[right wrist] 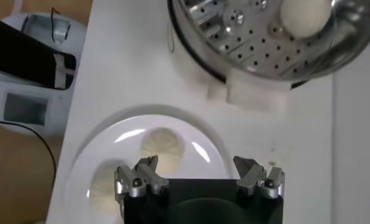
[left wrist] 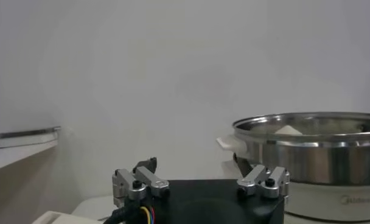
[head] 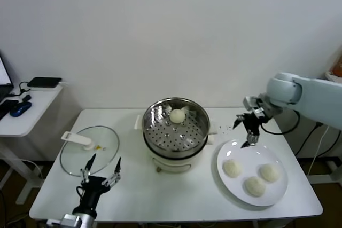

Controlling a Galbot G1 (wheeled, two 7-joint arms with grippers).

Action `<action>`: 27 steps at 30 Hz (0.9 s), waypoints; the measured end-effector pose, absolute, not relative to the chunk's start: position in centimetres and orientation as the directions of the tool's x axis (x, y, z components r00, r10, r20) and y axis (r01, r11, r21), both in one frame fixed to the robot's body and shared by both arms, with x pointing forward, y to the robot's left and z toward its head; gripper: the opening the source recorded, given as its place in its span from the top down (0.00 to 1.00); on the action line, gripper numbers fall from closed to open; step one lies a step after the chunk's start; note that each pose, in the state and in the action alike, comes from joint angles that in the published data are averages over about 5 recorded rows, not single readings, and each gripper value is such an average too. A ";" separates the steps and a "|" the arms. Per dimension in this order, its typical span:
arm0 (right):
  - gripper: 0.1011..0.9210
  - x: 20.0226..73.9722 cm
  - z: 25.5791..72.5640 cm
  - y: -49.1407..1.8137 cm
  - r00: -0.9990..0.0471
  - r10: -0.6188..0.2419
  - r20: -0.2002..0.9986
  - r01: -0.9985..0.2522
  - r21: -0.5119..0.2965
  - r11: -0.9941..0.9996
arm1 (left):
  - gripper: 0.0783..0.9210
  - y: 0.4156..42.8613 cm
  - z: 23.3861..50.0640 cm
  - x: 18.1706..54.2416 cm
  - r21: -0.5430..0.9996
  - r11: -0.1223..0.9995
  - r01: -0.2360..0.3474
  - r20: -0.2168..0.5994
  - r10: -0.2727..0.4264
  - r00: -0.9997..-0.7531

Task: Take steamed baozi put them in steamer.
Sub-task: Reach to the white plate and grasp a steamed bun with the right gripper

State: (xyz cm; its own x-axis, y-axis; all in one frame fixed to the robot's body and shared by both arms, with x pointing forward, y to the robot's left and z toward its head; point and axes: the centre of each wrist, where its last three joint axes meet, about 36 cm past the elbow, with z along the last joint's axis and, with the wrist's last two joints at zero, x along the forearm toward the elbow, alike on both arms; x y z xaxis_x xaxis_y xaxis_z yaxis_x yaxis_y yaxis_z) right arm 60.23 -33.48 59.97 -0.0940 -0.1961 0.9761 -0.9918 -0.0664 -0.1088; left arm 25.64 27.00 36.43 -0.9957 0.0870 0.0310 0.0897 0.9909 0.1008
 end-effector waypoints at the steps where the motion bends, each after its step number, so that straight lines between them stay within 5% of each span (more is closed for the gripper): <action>1: 0.12 60.0 59.4 -33.6 -0.092 -0.193 0.977 -0.993 -0.105 -0.060 | 0.12 27.0 36.4 25.6 0.100 0.991 0.089 0.031 0.086 -0.996; 27: 0.12 58.8 48.5 -32.1 -0.044 -0.155 0.987 -0.999 -0.048 -0.017 | 0.12 26.9 35.7 24.4 0.083 0.994 0.069 0.059 0.064 -0.996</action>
State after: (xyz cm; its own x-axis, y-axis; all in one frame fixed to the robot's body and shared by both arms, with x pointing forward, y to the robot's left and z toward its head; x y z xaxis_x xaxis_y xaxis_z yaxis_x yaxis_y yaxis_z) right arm 58.76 -32.11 48.52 -0.0445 -0.1550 0.9869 -0.9987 -0.0168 -0.0477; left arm 24.44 26.92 35.67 -0.9962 0.0642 0.0587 0.0690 0.9942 0.0826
